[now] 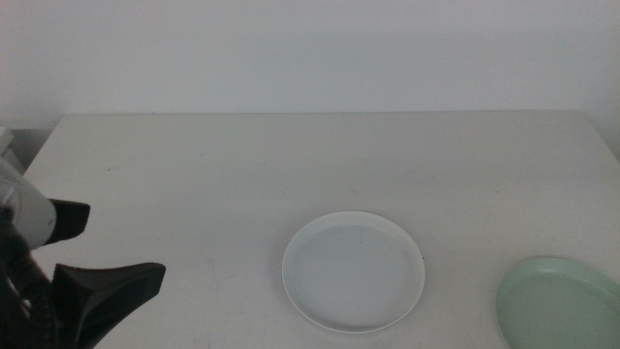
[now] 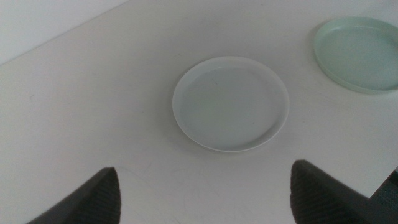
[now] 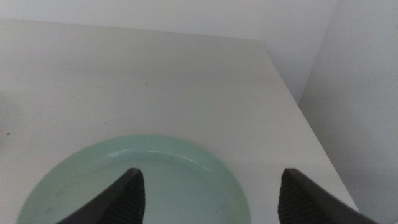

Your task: Stack the three bowls on top of each other.

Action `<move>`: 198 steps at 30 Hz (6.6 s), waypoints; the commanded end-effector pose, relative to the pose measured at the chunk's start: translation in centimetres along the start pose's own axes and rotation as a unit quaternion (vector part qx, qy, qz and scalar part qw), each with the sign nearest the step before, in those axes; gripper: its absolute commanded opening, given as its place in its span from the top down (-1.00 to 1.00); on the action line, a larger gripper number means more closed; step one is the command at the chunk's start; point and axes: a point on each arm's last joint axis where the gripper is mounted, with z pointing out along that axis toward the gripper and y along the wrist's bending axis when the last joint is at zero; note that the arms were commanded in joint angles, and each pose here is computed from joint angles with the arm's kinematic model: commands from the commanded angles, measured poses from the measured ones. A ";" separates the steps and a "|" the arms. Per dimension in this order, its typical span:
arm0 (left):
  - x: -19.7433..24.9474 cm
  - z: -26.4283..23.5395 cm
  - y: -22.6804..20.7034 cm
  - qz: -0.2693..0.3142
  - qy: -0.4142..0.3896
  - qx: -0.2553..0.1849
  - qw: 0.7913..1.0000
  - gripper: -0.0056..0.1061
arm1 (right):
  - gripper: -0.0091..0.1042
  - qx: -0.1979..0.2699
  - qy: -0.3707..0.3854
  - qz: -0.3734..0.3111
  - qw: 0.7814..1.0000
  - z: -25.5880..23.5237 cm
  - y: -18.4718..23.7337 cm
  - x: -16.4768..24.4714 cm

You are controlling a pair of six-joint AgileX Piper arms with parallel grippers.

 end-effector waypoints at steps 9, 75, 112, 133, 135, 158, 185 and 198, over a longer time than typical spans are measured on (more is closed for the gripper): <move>-1.2 -0.4 -0.1 0.001 -0.044 0.007 0.999 -0.98 | -0.12 0.004 -0.023 0.008 1.000 -1.5 -0.5 -4.4; -1.2 -0.4 -0.1 0.001 -0.044 0.007 0.999 -0.98 | 0.33 -0.065 0.574 -0.035 0.816 22.8 -4.0 -4.4; -1.2 -0.4 -0.1 0.001 -0.044 0.007 0.999 -0.98 | 0.86 -0.190 0.468 0.024 0.863 23.3 14.1 -20.9; -1.2 -0.4 -0.1 0.001 -0.044 0.007 0.999 -0.98 | 0.54 -0.204 0.535 0.020 0.820 26.8 19.4 -14.3; -1.2 -0.4 -0.1 0.001 -0.044 0.007 0.999 -0.98 | 0.36 -0.205 0.538 0.022 0.818 26.7 19.4 -14.3; -1.4 -0.4 0.0 0.011 -0.057 0.000 0.998 -0.98 | -0.09 -0.235 0.430 -0.029 0.871 24.4 15.7 -26.9; -12.5 3.8 5.5 -0.050 -0.011 -0.196 0.979 -0.98 | 0.02 -0.113 0.169 -0.004 0.979 5.4 2.0 -28.2; -4.0 0.7 5.7 -0.081 -0.101 -0.186 0.974 -0.98 | 0.03 -0.087 0.064 0.011 0.994 1.0 0.7 -20.3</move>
